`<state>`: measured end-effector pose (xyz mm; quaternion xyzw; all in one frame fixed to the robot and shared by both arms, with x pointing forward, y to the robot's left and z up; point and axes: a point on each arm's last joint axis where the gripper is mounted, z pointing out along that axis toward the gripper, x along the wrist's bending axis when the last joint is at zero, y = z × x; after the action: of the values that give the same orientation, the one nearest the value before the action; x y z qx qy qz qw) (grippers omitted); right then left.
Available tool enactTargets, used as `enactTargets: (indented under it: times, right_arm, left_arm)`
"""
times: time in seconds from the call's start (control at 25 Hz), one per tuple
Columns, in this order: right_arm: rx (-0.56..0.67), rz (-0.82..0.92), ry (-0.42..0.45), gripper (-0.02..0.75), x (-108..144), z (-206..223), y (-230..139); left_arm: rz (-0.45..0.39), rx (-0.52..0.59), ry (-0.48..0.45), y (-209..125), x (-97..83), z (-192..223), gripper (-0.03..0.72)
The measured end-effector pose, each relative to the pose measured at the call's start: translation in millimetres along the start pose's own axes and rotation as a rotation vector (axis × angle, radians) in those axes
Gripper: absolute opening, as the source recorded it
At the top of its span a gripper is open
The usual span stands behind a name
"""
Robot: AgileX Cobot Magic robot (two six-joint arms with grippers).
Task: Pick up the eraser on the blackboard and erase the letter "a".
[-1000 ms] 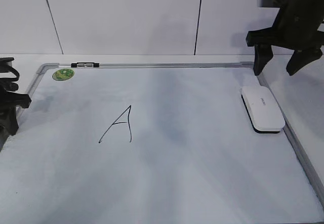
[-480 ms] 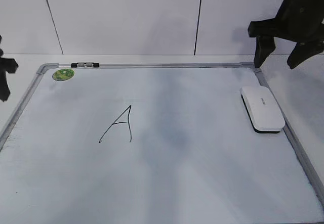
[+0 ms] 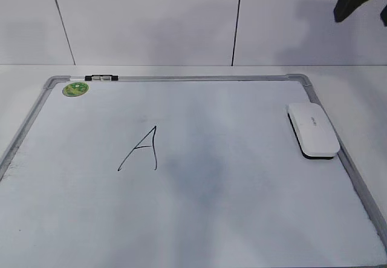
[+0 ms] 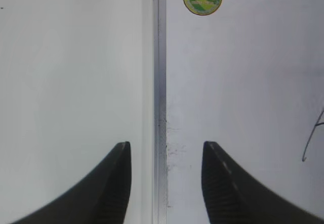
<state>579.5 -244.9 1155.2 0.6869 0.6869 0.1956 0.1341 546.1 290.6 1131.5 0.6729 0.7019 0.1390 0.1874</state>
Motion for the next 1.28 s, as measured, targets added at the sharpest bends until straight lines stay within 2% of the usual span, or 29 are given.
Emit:
enactTargets:
  times: [0.32, 0.52, 0.84, 1.08, 1.28]
  right_arm:
    - [-0.217, -0.003, 0.034, 0.593, -3, -94, -28]
    - [-0.307, -0.005, 0.05, 0.593, -7, -137, -60]
    - [-0.317, 0.001, 0.072, 0.593, -16, -156, -130]
    - [-0.331, 0.004, 0.115, 0.593, -20, -161, -178]
    - [-0.373, -0.009, 0.135, 0.593, -24, -168, -212]
  left_arm:
    - [0.029, -0.078, -0.021, -22, -9.5, -56, 0.348]
    - [0.058, -0.127, -0.046, -40, -17.7, -87, 0.348]
    - [0.046, -0.263, -0.082, -70, -17.2, -138, 0.348]
    - [0.038, -0.39, -0.139, -114, -14.6, -179, 0.348]
    - [0.038, -0.434, -0.168, -155, -10.7, -189, 0.348]
